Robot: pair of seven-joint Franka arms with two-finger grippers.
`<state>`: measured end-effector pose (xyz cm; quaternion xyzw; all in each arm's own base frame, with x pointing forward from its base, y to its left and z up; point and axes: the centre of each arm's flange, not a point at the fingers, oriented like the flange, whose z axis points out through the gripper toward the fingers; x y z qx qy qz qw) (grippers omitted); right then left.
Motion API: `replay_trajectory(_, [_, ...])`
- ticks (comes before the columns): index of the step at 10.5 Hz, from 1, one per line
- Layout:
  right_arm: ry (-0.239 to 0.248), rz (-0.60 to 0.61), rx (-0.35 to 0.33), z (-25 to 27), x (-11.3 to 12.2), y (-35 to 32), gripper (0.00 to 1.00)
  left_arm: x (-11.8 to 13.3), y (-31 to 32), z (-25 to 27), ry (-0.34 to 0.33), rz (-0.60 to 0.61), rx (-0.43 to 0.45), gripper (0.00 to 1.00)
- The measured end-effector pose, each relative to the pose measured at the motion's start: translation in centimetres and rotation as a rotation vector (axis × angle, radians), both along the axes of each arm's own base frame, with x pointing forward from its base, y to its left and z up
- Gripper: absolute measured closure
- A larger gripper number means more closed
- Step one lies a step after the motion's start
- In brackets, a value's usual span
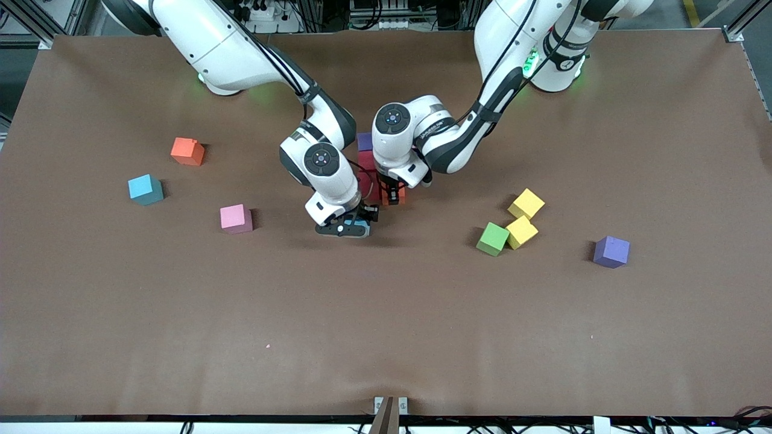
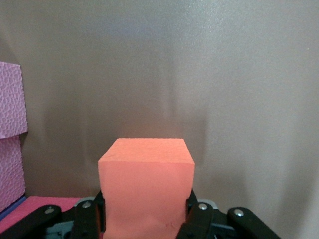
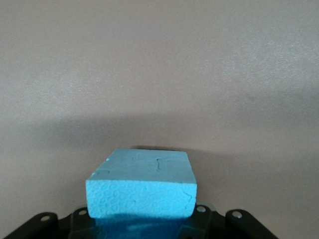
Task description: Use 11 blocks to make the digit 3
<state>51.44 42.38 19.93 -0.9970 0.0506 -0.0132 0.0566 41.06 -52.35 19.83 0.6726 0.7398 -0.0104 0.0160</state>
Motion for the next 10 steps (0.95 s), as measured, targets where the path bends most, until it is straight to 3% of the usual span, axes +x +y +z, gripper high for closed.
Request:
replay_trajectory(8, [0.013, 0.021, -0.072, -0.2, 2.1, -2.9, 0.44, -0.3, -0.6, 0.0, -0.002, -0.008, -0.004, 0.44])
replay_trajectory(9, [0.013, 0.022, -0.072, -0.2, 2.1, -2.9, 0.44, -0.3, -0.6, 0.0, -0.002, -0.009, -0.003, 0.43])
replay_trajectory(10, [0.013, 0.021, -0.072, -0.2, 2.1, -2.8, 0.44, -0.5, -0.6, -0.2, -0.005, -0.02, 0.001, 0.33])
